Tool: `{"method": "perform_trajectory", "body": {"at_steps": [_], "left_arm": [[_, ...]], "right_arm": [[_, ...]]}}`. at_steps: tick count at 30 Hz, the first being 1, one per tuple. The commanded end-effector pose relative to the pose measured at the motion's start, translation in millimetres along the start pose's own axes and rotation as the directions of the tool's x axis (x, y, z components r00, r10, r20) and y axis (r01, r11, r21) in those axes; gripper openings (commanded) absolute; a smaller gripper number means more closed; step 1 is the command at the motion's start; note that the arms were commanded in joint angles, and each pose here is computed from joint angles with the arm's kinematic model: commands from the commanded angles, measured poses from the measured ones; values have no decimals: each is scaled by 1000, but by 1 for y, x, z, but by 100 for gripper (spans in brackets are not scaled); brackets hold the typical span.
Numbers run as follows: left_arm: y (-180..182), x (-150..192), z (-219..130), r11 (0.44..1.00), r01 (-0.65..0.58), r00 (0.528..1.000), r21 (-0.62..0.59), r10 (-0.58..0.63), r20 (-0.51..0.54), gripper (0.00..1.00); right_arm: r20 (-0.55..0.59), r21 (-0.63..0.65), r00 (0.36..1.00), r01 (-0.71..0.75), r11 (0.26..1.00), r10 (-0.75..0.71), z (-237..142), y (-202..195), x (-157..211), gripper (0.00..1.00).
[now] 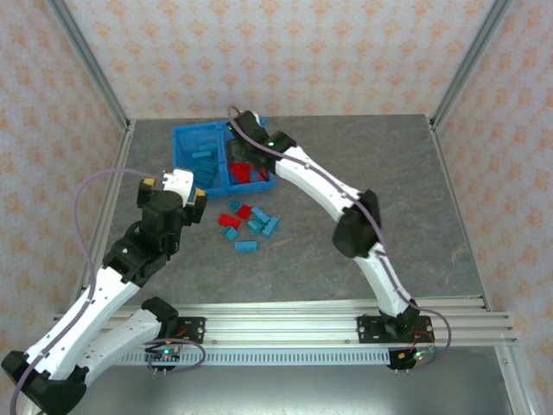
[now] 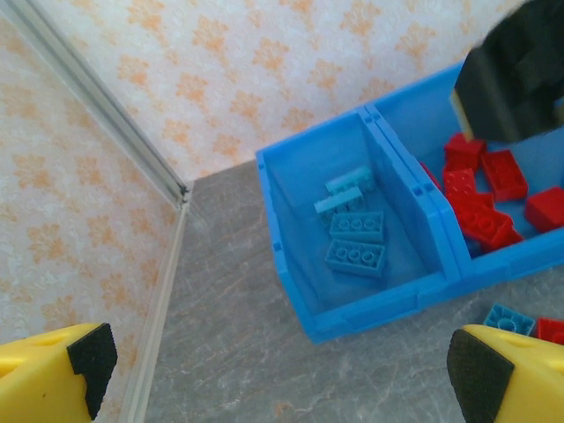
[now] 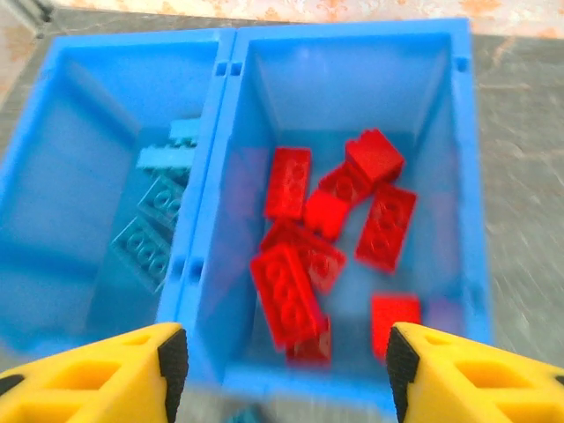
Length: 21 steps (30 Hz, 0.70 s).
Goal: Sort the legos into containers by color
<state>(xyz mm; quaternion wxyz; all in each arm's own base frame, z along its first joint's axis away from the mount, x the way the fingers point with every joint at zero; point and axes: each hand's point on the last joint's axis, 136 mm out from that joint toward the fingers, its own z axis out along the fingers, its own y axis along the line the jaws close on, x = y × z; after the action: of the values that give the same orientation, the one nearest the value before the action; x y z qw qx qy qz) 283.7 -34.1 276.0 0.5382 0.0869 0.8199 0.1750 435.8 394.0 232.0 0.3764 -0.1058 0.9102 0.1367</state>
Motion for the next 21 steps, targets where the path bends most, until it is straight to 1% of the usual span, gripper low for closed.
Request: {"method": "perform_trajectory", "body": {"at_steps": [1,3,4,6,7,8,10,12,13,14,16,19,21], "left_arm": [[-15,6,9,998,-13,998,61,17,-64,100],[-31,15,19,993,-33,992,115,46,-121,100],[-43,19,23,985,-38,985,166,65,-158,100],[-68,24,23,956,-24,960,291,103,-260,100],[-76,25,21,946,14,939,325,100,-330,100],[-79,28,19,946,57,915,318,78,-395,100],[-83,32,13,947,182,874,266,-32,-484,100],[-94,43,7,916,338,823,217,-175,-541,100],[-101,52,3,891,412,787,192,-242,-568,98],[-112,60,-1,866,462,759,189,-277,-589,97],[-127,74,-6,836,529,719,147,-349,-601,95],[-156,92,-9,793,593,686,141,-405,-605,96],[-172,103,-5,784,608,668,129,-416,-617,99]], "right_arm": [[61,-135,997,-47,990,56,-99,9,0,65],[37,-232,997,-54,971,65,-138,7,31,70],[22,-265,997,-60,962,68,-155,3,48,73],[-17,-305,997,-74,949,73,-182,-10,83,77],[-49,-309,996,-88,947,77,-192,-20,102,80],[-74,-304,994,-103,947,85,-200,-31,118,83],[-136,-296,986,-136,946,99,-213,-52,154,88],[-192,-319,975,-170,933,112,-220,-61,184,92],[-219,-360,969,-190,913,115,-223,-59,198,94],[-252,-397,960,-214,893,118,-225,-57,211,99],[-294,-443,946,-261,858,135,-227,-54,231,99],[-305,-427,935,-304,852,181,-224,-64,247,99],[-302,-412,932,-316,855,199,-222,-71,254,99]]}}
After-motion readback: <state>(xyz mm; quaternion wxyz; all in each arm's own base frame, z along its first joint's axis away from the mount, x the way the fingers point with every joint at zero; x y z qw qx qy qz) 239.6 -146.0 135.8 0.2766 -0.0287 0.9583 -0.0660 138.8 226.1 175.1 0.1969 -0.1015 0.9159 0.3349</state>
